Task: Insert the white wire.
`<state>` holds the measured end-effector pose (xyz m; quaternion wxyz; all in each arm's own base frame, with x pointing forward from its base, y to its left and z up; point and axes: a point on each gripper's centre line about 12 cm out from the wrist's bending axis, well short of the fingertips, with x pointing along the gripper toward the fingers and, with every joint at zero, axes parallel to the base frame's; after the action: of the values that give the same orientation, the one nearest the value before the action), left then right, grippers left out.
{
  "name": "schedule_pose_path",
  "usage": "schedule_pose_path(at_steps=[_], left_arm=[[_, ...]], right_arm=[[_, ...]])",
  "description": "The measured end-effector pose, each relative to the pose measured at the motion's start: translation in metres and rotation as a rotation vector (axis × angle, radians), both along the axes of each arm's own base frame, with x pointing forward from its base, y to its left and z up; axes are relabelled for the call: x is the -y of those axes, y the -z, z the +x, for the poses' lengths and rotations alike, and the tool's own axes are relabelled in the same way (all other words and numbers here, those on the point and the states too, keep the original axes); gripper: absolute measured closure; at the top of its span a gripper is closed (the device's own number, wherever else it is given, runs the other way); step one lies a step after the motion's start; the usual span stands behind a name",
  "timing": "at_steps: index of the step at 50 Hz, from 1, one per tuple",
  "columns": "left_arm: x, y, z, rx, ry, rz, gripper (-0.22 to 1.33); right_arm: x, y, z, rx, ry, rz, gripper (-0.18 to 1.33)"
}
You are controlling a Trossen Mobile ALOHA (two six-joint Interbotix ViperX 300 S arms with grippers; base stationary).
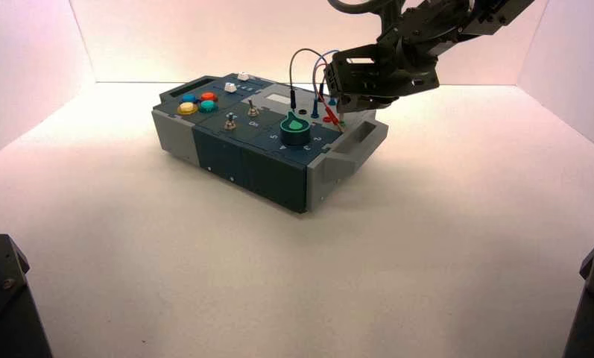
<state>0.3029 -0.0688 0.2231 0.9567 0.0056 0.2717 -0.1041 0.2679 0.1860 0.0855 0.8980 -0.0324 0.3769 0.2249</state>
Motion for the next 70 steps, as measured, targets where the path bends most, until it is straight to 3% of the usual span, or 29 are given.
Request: schedule_pose_path(at_steps=[35,70], left_arm=[[0.0,-0.002,0.002,0.004,-0.001,-0.002,1.28],[0.0,-0.003,0.008,0.007,-0.005,-0.001,1.28]], right_arm=[[-0.013,0.005,0.014,-0.054,-0.017,-0.025,1.16],[-0.014,0.004,0.015,-0.062,-0.017,-0.026,1.16]])
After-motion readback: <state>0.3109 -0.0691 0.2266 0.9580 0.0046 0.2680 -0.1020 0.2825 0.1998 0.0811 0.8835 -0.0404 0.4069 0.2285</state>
